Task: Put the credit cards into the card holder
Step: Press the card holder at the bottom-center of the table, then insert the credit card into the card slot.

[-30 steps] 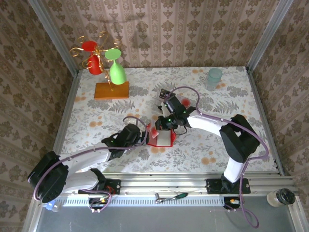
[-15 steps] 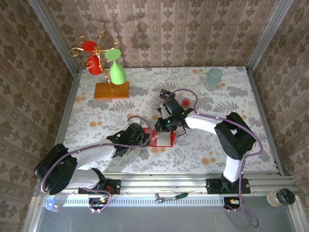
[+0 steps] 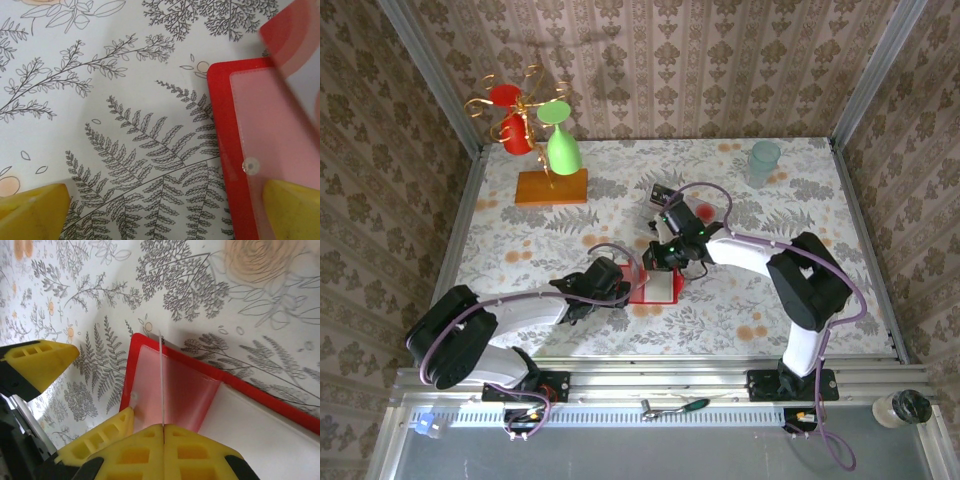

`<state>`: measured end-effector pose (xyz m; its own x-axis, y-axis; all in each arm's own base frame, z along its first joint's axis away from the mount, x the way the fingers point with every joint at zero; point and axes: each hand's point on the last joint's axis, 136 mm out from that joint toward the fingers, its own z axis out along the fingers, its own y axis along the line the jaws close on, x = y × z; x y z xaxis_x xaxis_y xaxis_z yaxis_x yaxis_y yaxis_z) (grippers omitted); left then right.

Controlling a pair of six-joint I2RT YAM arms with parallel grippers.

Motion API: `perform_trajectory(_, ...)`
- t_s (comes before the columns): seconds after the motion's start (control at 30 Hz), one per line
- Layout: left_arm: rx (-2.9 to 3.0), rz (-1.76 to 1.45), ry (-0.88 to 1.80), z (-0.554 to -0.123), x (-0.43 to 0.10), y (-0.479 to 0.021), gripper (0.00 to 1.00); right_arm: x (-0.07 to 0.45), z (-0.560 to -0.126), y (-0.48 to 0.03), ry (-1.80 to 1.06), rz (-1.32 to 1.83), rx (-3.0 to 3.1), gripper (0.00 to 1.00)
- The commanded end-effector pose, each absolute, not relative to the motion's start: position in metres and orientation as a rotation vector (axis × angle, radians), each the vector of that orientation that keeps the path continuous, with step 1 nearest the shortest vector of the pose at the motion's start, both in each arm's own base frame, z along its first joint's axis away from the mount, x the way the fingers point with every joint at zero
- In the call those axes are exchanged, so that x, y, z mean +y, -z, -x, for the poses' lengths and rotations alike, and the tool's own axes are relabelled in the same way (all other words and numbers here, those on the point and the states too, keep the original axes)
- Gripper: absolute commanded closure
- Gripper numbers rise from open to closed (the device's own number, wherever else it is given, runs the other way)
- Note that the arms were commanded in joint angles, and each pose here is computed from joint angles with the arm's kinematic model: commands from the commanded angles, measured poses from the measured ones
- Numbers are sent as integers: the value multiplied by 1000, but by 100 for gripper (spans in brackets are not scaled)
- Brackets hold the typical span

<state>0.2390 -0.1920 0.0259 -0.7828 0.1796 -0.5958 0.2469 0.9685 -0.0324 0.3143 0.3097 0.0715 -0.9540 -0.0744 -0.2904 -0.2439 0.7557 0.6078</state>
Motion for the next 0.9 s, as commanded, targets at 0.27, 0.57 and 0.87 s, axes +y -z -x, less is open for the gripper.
perform_trajectory(0.27,2509,-227,98,-235,-183,-22,0,282,-313,-94,-1098,14,2532,100)
perform_trajectory(0.57,2520,-217,93,-231,-180,-18,0,272,-305,-92,-1129,-99,2383,100)
perform_trajectory(0.87,2518,-188,83,-227,-174,-17,0,272,-302,-83,-1120,-145,2347,100)
